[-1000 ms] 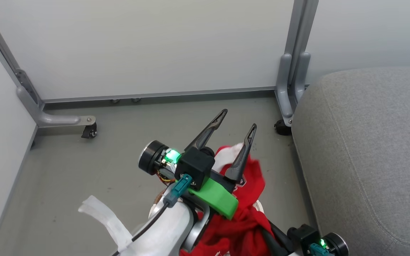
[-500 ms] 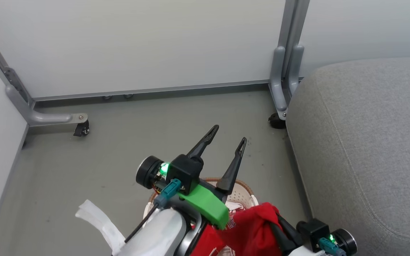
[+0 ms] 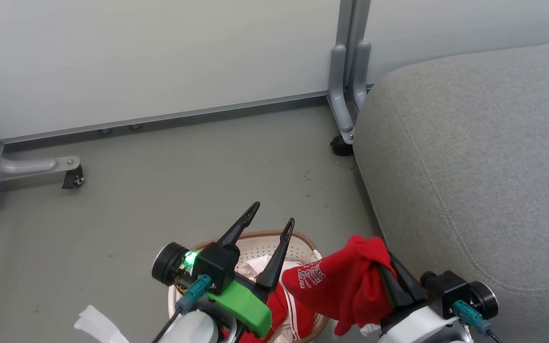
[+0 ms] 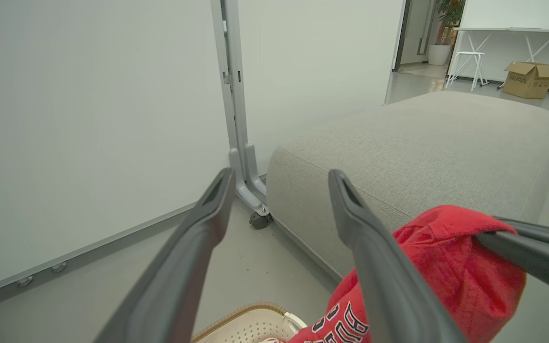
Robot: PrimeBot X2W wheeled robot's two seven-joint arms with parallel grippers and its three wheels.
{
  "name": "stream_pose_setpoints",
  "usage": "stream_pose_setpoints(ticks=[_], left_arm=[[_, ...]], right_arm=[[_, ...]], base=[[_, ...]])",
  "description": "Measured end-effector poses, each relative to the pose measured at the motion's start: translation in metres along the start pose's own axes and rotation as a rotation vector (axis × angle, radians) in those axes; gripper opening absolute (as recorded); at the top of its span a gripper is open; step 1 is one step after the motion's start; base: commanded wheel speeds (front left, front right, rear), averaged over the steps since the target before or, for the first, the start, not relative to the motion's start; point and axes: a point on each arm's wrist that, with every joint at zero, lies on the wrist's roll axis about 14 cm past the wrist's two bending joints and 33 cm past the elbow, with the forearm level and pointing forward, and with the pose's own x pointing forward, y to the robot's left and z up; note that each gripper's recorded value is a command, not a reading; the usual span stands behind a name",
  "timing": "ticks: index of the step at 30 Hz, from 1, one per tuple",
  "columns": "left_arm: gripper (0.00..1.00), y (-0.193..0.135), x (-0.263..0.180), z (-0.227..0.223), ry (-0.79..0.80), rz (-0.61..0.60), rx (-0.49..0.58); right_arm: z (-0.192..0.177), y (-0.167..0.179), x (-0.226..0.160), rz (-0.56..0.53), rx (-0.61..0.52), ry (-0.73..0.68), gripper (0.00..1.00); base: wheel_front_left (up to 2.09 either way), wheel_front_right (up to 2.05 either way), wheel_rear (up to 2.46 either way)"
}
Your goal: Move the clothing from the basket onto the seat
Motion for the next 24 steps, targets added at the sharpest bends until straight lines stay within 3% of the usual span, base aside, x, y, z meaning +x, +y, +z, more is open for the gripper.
stream_pose_setpoints(ticks=[18, 24], left_arm=[[1.00, -0.040, 0.013, -0.062, 0.138, -0.250, -0.066], [1.00, -0.049, 0.026, -0.088, 0.183, -0.345, -0.053]], right_arm=[[0.018, -0.078, -0.048, -0.302, -0.018, -0.040, 0.00], [0.045, -0.116, -0.030, -0.379, -0.089, -0.101, 0.00]], base=[[0.00, 0.00, 0.00], [0.00, 0.00, 0.00]])
